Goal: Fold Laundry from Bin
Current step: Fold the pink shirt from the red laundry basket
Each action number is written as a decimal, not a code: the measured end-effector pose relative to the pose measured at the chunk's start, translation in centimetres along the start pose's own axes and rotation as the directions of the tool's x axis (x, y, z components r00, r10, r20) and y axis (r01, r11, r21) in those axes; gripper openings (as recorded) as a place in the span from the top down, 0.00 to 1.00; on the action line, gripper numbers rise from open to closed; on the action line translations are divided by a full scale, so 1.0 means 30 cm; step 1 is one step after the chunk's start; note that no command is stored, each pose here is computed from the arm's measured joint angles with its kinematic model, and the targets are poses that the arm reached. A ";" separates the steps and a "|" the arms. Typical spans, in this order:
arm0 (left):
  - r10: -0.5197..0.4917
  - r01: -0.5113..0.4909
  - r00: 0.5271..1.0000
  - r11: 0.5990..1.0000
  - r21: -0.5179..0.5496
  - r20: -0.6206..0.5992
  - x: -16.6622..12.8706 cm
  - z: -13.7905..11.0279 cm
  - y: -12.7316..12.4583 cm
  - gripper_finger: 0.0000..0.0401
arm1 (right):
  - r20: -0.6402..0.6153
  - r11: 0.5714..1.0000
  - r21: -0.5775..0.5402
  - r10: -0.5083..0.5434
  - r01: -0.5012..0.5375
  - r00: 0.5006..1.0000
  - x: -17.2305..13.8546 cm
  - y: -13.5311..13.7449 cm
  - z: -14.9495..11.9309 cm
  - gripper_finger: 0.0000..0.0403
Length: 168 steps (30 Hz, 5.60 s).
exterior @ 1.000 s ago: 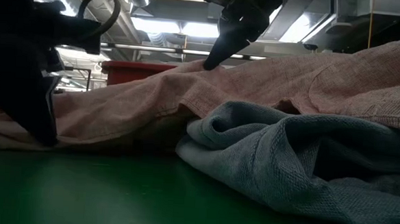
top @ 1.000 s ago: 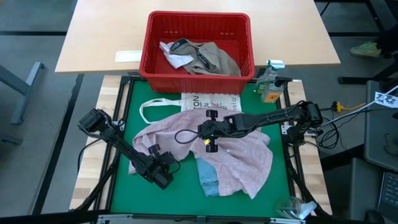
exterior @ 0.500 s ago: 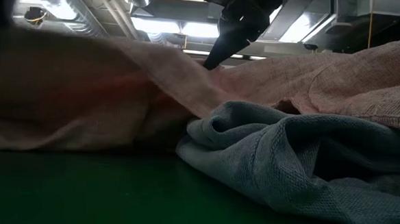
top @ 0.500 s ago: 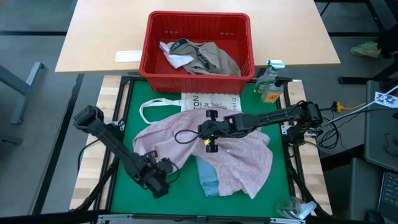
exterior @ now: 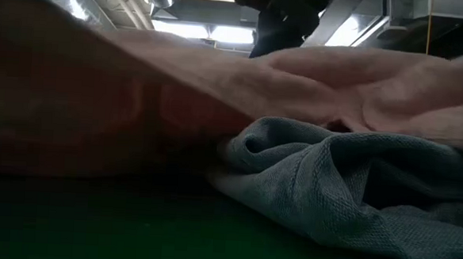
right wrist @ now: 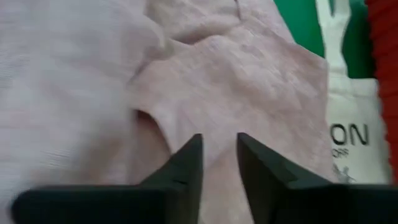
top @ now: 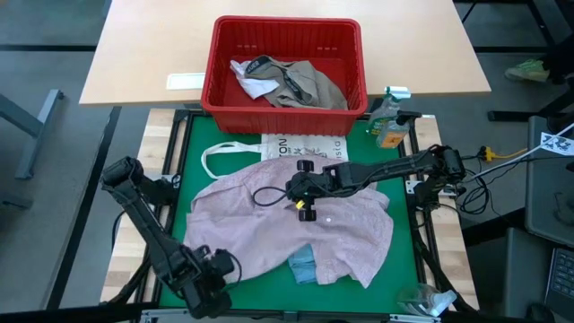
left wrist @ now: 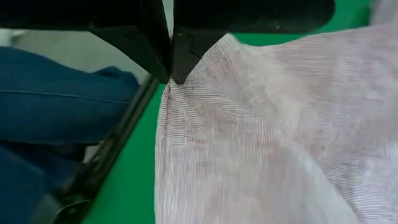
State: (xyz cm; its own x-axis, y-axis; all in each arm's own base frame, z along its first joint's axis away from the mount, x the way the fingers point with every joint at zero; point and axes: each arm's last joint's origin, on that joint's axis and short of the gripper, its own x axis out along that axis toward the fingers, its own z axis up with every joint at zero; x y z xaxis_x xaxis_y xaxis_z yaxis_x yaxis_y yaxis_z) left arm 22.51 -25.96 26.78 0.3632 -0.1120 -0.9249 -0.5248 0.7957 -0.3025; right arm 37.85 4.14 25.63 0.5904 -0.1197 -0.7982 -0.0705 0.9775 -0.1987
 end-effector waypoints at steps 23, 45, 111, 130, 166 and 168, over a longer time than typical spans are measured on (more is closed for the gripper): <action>0.109 -0.123 0.962 0.992 -0.042 -0.249 0.202 -0.103 -0.035 1.00 | -0.493 0.976 0.075 0.216 -0.206 0.843 -0.021 0.200 -0.292 0.64; 0.313 -0.315 0.944 0.949 -0.005 -0.106 0.312 0.060 0.033 1.00 | -0.597 0.995 -0.010 -0.084 0.098 0.798 -0.057 -0.057 -0.361 0.64; 0.310 -0.309 0.951 0.949 0.054 -0.002 0.314 0.077 0.030 1.00 | -0.476 0.907 0.264 0.419 -0.328 0.773 -0.491 0.638 -0.473 0.64; 0.313 -0.315 0.949 0.948 0.053 0.047 0.314 0.082 0.029 1.00 | -0.444 0.943 0.280 0.294 -0.181 0.846 -0.429 0.665 -0.481 0.64; 0.310 -0.313 0.949 0.948 0.057 0.052 0.313 0.082 0.028 1.00 | -0.277 0.862 0.504 0.101 0.055 0.955 -0.374 0.774 -0.624 0.64; 0.310 -0.313 0.949 0.948 0.057 0.052 0.313 0.082 0.028 1.00 | -0.260 0.865 0.499 0.087 0.057 0.962 -0.375 0.776 -0.626 0.64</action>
State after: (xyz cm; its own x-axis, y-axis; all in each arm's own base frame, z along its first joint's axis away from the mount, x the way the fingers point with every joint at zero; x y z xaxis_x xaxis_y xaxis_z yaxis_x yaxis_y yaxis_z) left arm 27.38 -24.87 18.40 0.2219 0.1716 -0.9599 -0.5673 0.8233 0.0160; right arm 14.45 24.97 19.32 0.3527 -0.0753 -0.9327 0.3733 0.9253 0.0665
